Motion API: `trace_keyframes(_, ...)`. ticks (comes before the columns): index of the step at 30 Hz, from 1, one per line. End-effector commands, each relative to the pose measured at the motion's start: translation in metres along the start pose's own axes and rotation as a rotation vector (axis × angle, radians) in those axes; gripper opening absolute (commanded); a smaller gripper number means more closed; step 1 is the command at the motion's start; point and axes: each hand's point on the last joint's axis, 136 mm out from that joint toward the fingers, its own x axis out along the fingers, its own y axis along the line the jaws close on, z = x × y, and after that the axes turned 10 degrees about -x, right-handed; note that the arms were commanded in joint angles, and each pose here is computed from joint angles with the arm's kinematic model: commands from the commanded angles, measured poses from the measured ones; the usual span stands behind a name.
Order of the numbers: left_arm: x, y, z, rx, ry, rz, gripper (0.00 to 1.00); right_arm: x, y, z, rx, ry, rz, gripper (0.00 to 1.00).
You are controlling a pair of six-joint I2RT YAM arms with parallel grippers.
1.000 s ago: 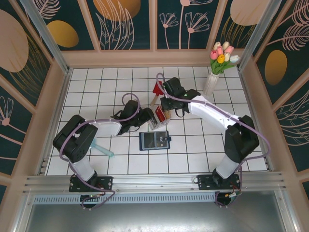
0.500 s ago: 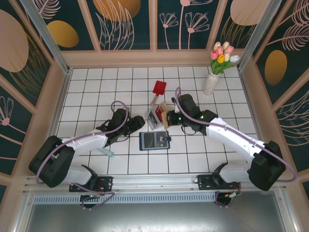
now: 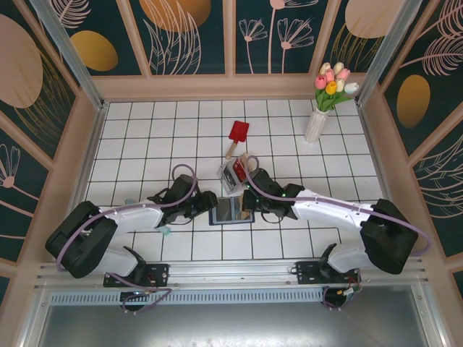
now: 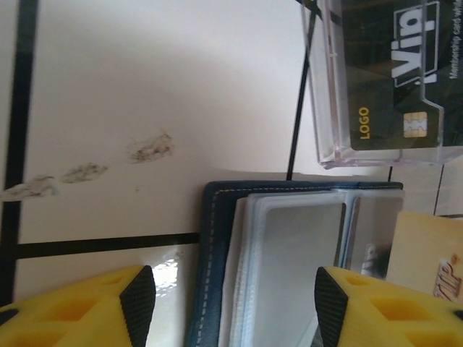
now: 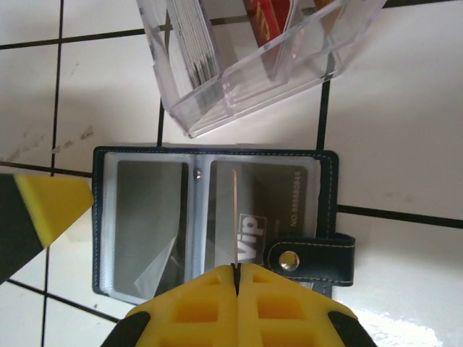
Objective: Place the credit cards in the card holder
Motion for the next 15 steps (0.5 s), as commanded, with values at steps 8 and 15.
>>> trace_keyframes(8, 0.013, -0.007, -0.017, 0.007, 0.059, -0.014, 0.6, 0.017, 0.023, 0.003, -0.008, -0.016, 0.0, 0.0)
trace_keyframes(15, 0.013, -0.012, -0.018, 0.007, 0.062, -0.043, 0.57, 0.027, 0.03, -0.001, 0.014, -0.003, 0.009, 0.04)
